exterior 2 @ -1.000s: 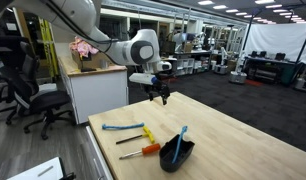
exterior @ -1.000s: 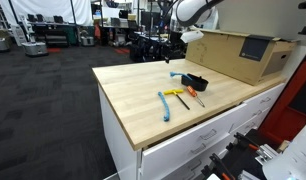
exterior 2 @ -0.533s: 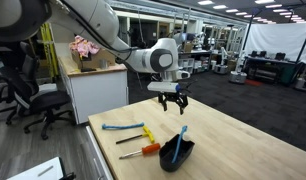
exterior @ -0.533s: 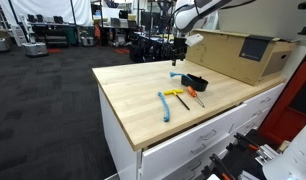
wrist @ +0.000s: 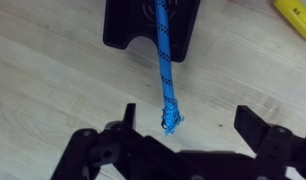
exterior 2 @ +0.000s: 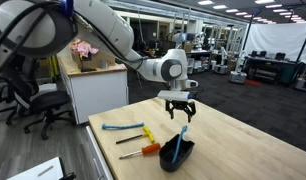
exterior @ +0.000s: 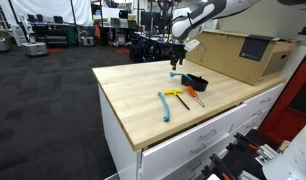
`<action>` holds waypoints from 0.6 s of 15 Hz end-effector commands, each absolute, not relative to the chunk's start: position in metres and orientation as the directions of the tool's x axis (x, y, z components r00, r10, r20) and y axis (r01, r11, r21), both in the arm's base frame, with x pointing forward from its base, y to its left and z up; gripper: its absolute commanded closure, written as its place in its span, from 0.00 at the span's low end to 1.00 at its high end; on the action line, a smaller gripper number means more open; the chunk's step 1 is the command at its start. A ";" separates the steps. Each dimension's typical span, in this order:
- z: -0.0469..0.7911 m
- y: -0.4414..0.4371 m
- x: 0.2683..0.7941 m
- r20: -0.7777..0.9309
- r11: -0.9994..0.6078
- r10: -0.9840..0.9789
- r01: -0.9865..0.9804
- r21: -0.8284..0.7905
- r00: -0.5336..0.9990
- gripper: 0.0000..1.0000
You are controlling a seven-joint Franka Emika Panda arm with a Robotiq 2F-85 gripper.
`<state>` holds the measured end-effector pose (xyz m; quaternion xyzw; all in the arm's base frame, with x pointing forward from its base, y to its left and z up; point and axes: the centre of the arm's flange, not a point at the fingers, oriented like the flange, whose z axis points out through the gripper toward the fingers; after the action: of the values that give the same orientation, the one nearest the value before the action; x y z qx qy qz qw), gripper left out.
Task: Remove the screwdriver and the blue objects from the blue bowl
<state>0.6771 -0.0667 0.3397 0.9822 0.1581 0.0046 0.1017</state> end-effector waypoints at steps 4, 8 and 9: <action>0.319 -0.098 0.694 -0.108 -0.894 0.419 0.430 0.126 0.902 0.00; 0.308 -0.108 0.697 -0.149 -0.878 0.453 0.469 0.095 0.879 0.00; 0.304 -0.110 0.698 -0.159 -0.875 0.460 0.476 0.087 0.874 0.00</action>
<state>0.6834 -0.1019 0.3116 0.9698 0.2253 -0.0498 0.0794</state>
